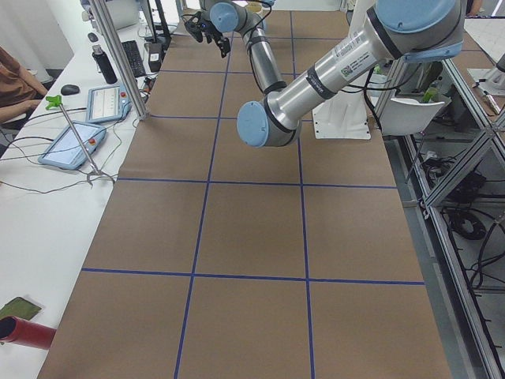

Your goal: Left arm hands cup to right arm to dump lemon

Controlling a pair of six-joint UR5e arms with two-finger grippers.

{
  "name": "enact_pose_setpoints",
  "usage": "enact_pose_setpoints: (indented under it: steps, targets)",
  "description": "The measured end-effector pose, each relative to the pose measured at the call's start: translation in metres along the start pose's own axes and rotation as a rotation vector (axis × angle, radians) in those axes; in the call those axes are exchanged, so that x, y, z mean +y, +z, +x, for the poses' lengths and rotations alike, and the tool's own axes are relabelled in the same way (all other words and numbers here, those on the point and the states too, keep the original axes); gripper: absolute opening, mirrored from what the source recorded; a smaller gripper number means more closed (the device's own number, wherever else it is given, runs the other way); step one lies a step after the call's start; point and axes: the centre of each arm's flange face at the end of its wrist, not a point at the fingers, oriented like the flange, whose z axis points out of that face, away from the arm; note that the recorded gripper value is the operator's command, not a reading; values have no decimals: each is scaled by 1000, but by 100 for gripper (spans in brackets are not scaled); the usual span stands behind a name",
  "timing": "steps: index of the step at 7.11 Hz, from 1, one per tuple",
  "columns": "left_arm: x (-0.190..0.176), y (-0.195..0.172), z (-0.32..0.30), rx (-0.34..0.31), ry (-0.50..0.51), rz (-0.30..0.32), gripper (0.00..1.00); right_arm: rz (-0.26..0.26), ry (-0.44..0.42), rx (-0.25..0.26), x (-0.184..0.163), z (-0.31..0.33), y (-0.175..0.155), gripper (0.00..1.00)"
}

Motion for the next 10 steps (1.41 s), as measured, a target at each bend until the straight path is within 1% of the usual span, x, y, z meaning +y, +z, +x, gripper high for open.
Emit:
enact_pose_setpoints:
  steps: [1,2,3,4,5,6,7,8,10]
  targets:
    - [2,-2,1,31,24,19,100,-30,-76,-17,-7,-22,29,0]
    - [4,-2,2,57,45,35,100,-53,-132,-40,-7,-49,56,0]
    - [8,1,1,72,62,36,100,-63,-169,-57,-1,-82,85,0]
    - [14,3,1,82,78,30,100,-69,-191,-60,5,-119,111,0]
    - [18,6,0,85,87,25,100,-87,-202,-64,6,-156,124,0]
    - [19,8,0,81,87,23,100,-110,-209,-68,0,-191,125,0]
    - [22,12,-1,75,87,19,100,-122,-219,-73,-2,-227,127,0]
    - [28,17,-2,68,93,9,100,-120,-235,-87,4,-265,134,0]
    - [42,26,-3,56,106,-19,100,-117,-263,-135,30,-331,145,0]
